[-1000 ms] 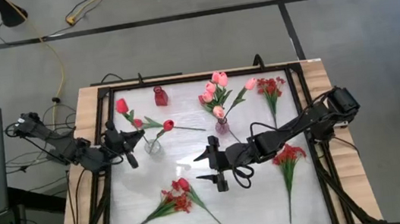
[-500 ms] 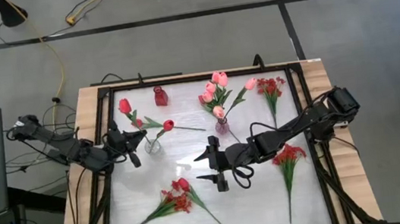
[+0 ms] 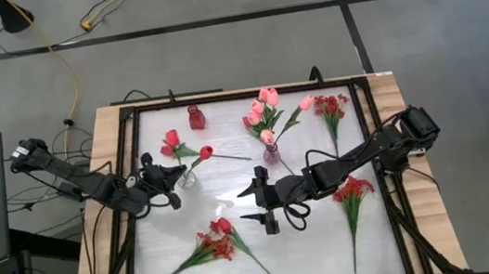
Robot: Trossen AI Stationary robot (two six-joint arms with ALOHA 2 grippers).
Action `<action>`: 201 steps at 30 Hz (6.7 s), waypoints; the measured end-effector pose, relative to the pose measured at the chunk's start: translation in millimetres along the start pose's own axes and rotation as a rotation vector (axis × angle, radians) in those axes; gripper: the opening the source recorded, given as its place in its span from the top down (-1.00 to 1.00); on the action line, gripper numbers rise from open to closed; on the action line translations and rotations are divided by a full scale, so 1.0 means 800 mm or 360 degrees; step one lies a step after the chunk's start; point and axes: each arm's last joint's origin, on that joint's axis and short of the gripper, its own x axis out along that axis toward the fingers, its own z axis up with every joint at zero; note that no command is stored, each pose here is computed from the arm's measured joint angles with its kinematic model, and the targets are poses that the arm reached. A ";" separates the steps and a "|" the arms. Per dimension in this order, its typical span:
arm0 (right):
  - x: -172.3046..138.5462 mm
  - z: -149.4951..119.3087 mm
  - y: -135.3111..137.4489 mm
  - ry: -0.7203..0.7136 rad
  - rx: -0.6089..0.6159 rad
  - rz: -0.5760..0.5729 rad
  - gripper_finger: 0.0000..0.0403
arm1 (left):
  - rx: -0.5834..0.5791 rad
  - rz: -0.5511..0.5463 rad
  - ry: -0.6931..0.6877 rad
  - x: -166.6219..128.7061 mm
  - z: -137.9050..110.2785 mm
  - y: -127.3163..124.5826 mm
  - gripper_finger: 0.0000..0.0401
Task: Sort flowers into vase by color
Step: Put the red tulip into the transparent vase
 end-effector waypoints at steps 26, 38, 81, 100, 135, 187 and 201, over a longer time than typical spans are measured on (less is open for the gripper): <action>0.000 -0.001 0.001 0.0009 0.0011 0.0010 -0.50 | 0.0015 0.0117 0.0064 0.015 -0.011 -0.005 0.54; 0.000 -0.001 0.001 0.0009 0.0014 0.0013 -0.50 | 0.0017 -0.0089 -0.0003 -0.002 0.007 0.009 0.15; -0.087 -0.188 -0.079 0.0660 0.0753 -0.1086 -0.50 | -0.0056 -0.0619 -0.0079 -0.031 0.024 0.032 0.13; -0.070 -0.226 -0.086 0.0791 0.0838 -0.1252 0.62 | -0.0022 -0.0645 -0.0070 -0.031 0.023 0.031 0.13; -0.212 -0.112 -0.112 -0.0012 0.0733 -0.1754 0.92 | -0.0121 -0.0951 -0.0258 -0.066 0.061 0.061 0.13; -0.075 0.009 0.079 -0.0742 0.0096 -0.0454 0.92 | -0.0082 -0.1417 -0.0789 0.013 0.040 -0.093 0.13; -0.034 0.014 0.105 -0.0742 0.0019 -0.0314 0.91 | 0.0164 -0.1366 -0.0953 0.041 0.080 -0.161 0.13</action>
